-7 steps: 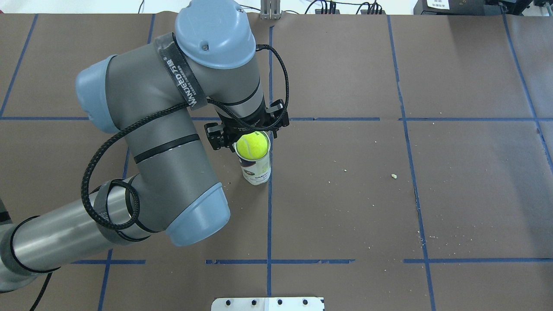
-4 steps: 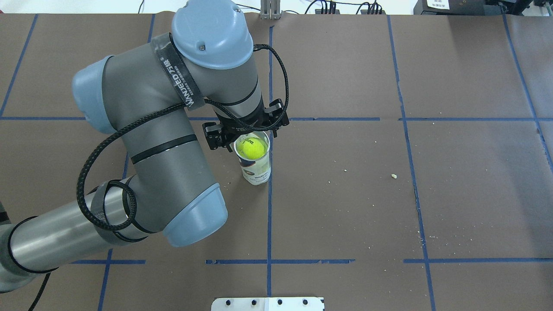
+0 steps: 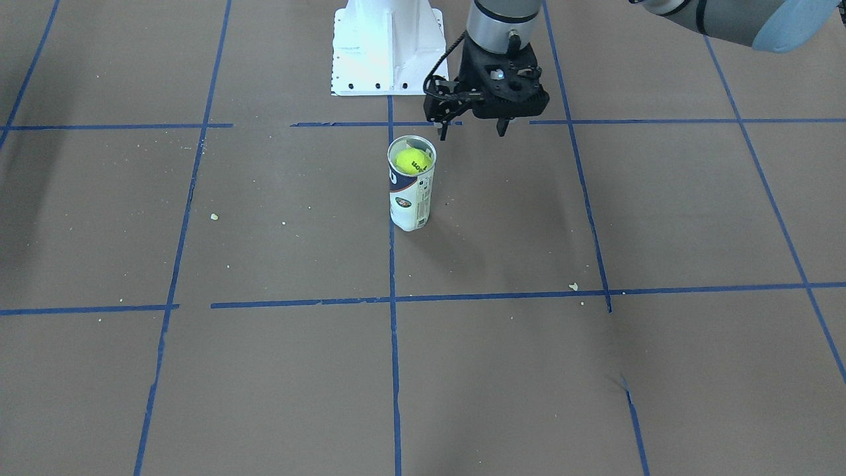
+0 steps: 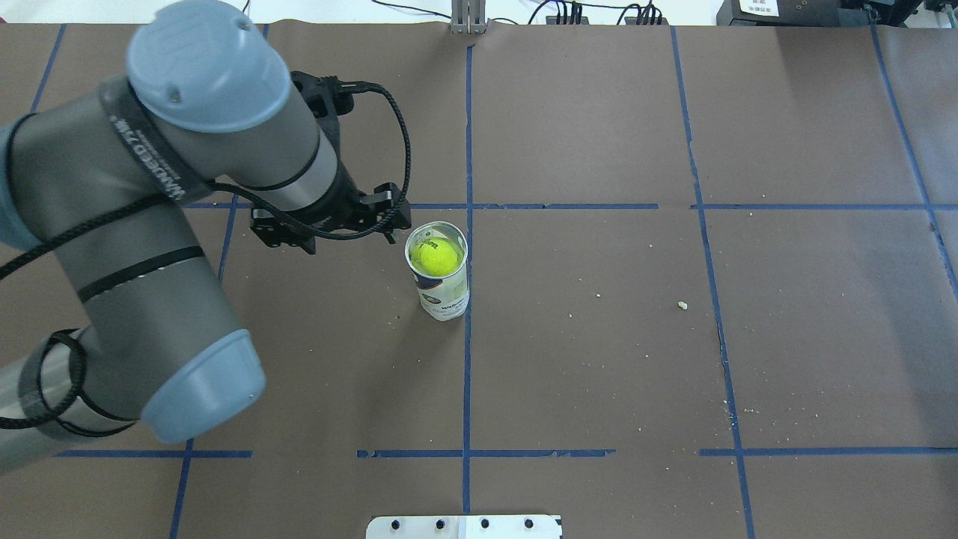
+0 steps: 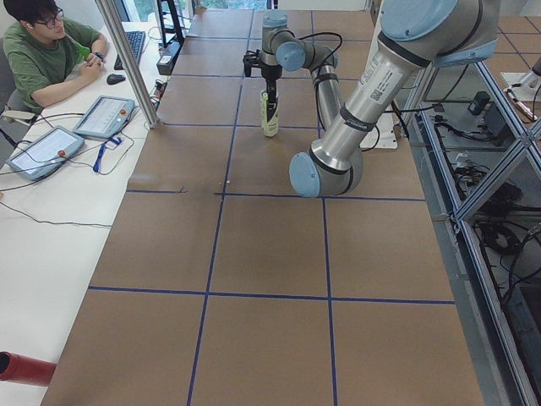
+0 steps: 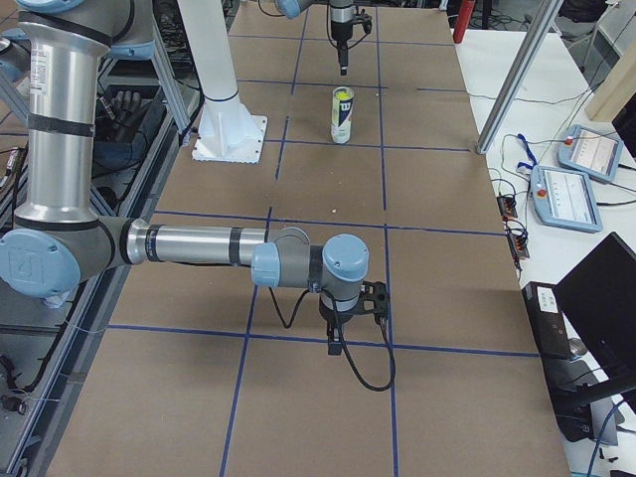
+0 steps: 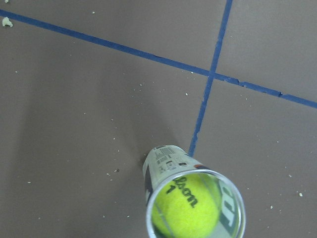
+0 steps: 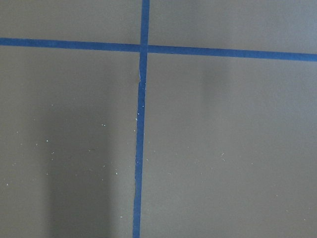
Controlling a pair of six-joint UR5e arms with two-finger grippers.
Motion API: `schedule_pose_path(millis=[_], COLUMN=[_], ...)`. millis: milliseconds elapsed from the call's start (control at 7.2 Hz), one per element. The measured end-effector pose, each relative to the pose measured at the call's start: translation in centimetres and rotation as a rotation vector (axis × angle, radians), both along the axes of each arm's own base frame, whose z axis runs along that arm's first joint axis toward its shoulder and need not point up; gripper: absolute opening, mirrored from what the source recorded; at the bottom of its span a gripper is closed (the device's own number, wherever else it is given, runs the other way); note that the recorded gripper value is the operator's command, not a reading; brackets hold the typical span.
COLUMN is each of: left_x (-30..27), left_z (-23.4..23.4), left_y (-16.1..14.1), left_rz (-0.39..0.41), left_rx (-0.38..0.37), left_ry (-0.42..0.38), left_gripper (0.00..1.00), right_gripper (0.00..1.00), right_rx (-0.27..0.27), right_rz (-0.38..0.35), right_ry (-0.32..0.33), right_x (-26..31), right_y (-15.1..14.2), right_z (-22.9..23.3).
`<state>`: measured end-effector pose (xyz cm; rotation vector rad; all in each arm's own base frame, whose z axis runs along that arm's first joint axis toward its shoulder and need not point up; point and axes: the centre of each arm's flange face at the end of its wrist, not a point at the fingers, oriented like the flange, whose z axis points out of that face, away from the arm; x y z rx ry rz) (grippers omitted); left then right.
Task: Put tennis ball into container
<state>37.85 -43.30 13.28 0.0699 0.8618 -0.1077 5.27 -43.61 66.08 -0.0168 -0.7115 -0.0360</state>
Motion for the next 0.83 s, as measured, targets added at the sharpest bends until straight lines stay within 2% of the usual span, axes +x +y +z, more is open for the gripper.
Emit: schedule_pose_path(millis=[278, 417, 556, 833], left_x=[-7.5, -11.8, -17.0, -25.9], left_z=[7.6, 12.1, 16.7, 24.1], left_y=[-3.5, -5.2, -6.8, -8.3], left_rz=[0.056, 0.093, 0.129, 0.18], left_rx=[0.134, 0.176, 0.202, 0.205], left_ry=[-0.085, -0.126, -0.152, -0.165], left_gripper=[0.99, 0.99, 0.99, 1.0], right_gripper=[1.0, 1.0, 1.0, 1.0], right_rx=[-0.001, -0.001, 0.0, 0.0], right_rz=[0.0, 0.0, 0.0, 0.0], right_ry=[0.0, 0.0, 0.0, 0.0], right_x=[0.0, 0.0, 0.0, 0.0], right_y=[0.0, 0.0, 0.0, 0.0], right_z=[0.1, 0.0, 0.0, 0.0])
